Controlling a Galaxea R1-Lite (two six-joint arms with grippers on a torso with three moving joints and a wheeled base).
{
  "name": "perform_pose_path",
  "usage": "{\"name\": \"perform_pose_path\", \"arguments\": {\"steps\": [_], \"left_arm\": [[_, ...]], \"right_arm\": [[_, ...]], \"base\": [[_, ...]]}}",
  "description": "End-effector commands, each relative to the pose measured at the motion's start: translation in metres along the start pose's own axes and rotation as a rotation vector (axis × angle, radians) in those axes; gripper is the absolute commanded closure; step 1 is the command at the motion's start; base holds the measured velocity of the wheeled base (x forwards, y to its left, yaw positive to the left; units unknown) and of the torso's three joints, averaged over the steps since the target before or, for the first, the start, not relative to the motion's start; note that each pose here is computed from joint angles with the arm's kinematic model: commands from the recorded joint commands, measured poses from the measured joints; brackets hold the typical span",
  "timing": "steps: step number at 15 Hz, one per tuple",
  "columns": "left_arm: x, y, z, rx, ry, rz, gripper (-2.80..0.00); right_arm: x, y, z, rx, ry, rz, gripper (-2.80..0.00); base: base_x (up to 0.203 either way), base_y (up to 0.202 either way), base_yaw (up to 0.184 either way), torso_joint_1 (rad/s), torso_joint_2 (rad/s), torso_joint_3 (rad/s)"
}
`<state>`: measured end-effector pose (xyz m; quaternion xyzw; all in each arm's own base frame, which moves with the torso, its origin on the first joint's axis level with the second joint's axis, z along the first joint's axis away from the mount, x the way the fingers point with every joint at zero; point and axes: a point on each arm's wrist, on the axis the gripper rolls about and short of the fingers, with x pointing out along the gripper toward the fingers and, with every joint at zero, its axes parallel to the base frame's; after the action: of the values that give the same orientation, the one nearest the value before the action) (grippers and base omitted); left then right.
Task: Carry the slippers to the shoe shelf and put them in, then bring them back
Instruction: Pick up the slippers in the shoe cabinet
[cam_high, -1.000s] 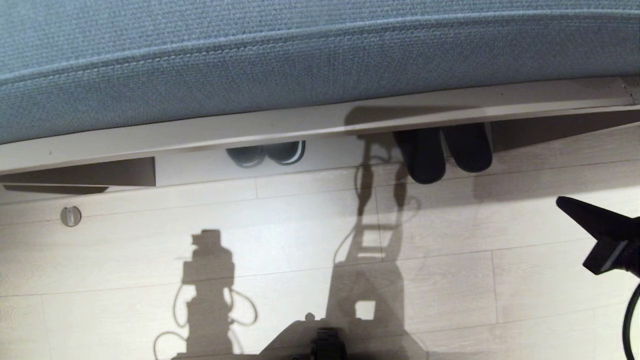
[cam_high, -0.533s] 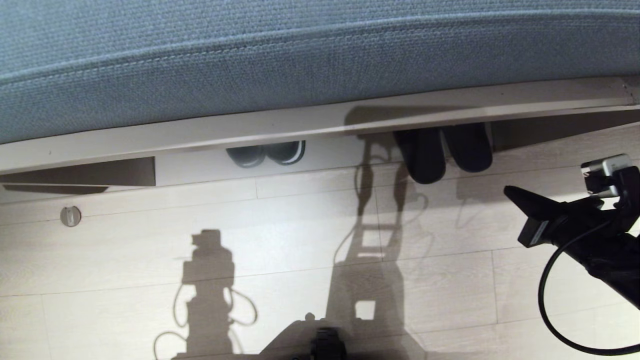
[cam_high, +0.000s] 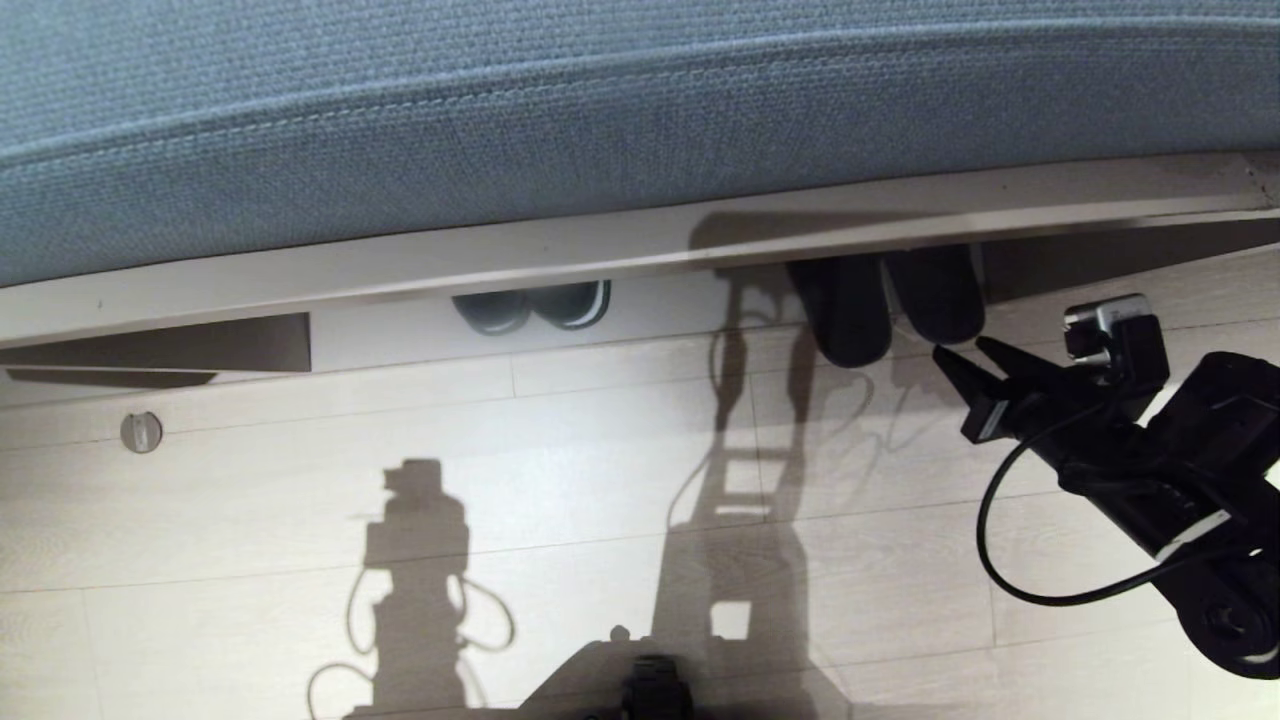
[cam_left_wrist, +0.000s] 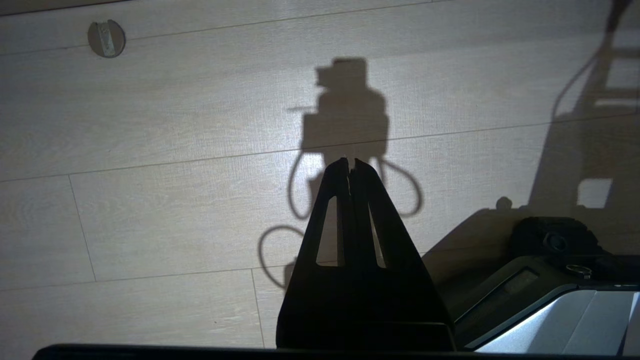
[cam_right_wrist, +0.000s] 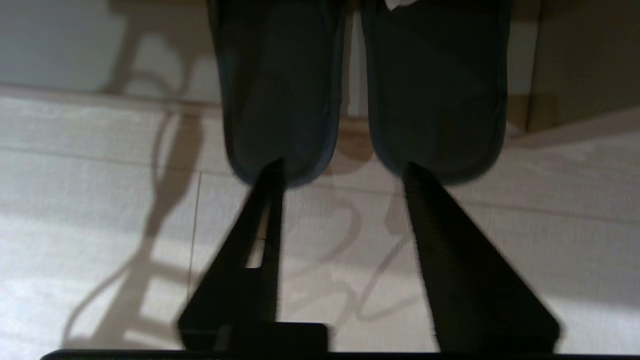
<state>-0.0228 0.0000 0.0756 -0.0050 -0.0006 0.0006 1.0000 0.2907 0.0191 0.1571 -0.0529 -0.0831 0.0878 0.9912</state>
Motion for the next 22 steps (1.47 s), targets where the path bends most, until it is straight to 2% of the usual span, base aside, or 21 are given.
{"name": "perform_pose_path", "arguments": {"steps": [1,7,12,22], "left_arm": [[0.000,0.000,0.000,-0.001,0.000,0.000,0.00],[0.000,0.000,0.000,0.002,0.000,0.000,0.00],[0.000,0.000,0.000,0.004,0.000,0.000,0.00],[0.000,0.000,0.000,0.005,0.000,0.000,0.00]], "right_arm": [[0.013,-0.001,-0.008,-0.002,-0.001,0.001,-2.80],[0.055,-0.008,0.006,-0.055,-0.132,-0.013,-2.80],[0.100,-0.011,0.004,-0.074,-0.229,-0.014,-2.80],[0.149,0.002,0.007,-0.080,-0.362,0.005,-2.80]], "base": [[0.000,0.000,0.000,0.000,0.00,0.000],[0.000,0.000,0.000,0.000,0.00,0.000],[0.000,0.000,0.000,0.000,0.00,0.000],[0.000,0.000,0.000,0.000,0.00,0.000]]}}
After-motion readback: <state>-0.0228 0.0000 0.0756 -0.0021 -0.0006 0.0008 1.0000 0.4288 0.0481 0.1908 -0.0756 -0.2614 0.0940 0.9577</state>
